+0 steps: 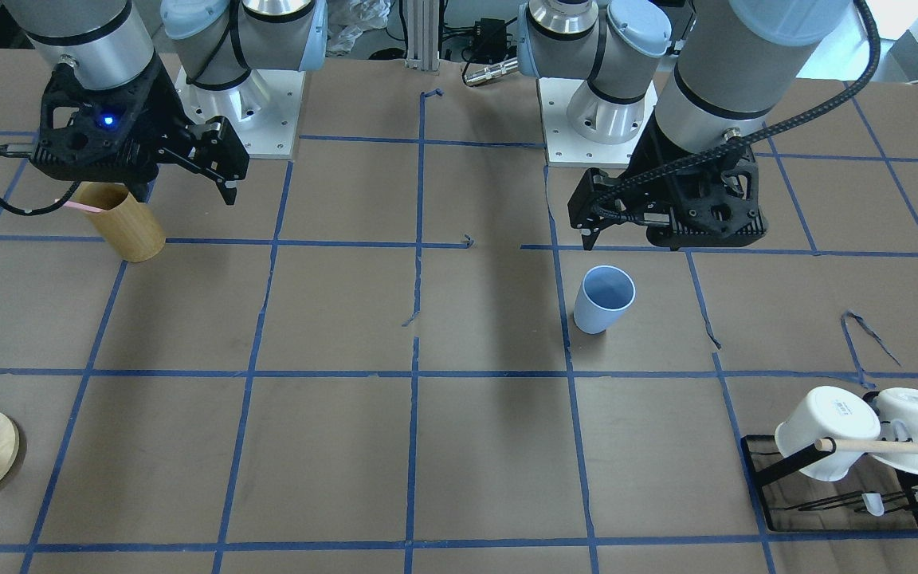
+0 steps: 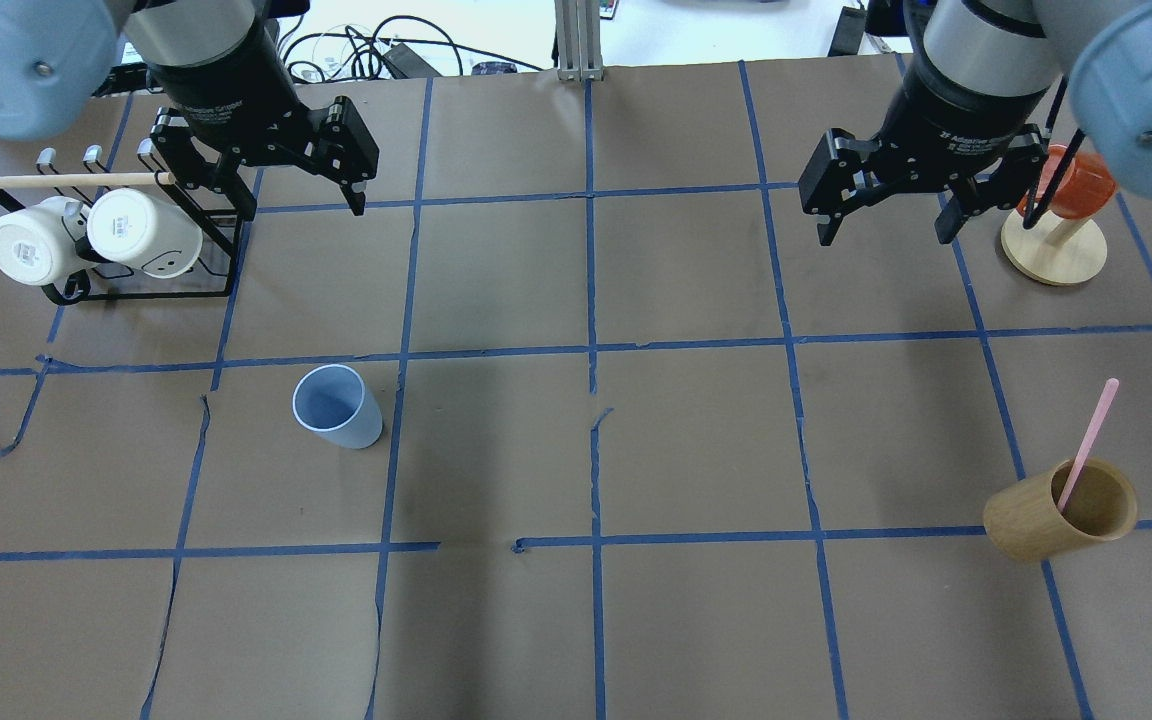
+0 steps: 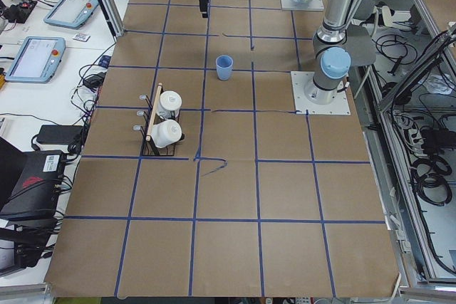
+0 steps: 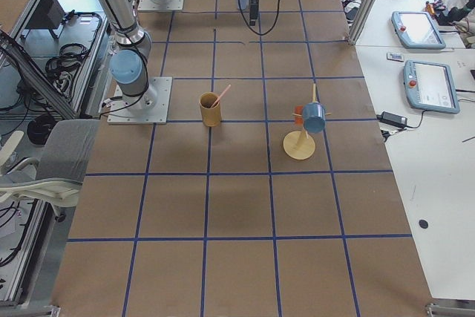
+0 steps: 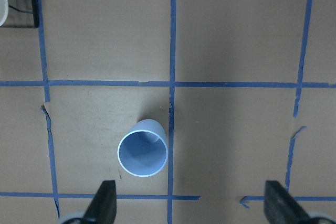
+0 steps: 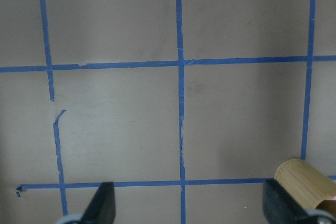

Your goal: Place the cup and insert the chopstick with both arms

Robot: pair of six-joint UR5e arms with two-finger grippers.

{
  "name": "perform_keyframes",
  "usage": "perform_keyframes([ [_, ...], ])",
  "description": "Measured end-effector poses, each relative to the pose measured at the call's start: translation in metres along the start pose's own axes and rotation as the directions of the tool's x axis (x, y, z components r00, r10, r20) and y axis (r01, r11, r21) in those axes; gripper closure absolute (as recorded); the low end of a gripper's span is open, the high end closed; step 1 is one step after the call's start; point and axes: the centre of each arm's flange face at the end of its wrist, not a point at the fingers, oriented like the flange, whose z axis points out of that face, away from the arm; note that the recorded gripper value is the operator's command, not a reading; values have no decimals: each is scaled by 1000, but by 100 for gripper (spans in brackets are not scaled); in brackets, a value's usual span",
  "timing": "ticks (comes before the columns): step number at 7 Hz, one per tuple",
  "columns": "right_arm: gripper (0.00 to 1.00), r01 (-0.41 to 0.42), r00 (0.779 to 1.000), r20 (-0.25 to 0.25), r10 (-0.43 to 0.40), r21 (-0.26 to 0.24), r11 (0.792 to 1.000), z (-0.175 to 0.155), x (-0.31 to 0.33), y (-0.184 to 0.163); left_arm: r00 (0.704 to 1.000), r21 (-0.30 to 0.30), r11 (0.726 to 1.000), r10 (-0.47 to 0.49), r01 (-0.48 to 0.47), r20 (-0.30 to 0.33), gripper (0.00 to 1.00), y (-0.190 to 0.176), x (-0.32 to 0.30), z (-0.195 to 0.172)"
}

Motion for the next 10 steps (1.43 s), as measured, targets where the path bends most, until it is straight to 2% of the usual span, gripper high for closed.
perform_keyframes([
  [10,0,16,1000,-3,-16,-7,1000,2,1,0,1000,14,1000,13,-13,-3,0,2,1,-1],
])
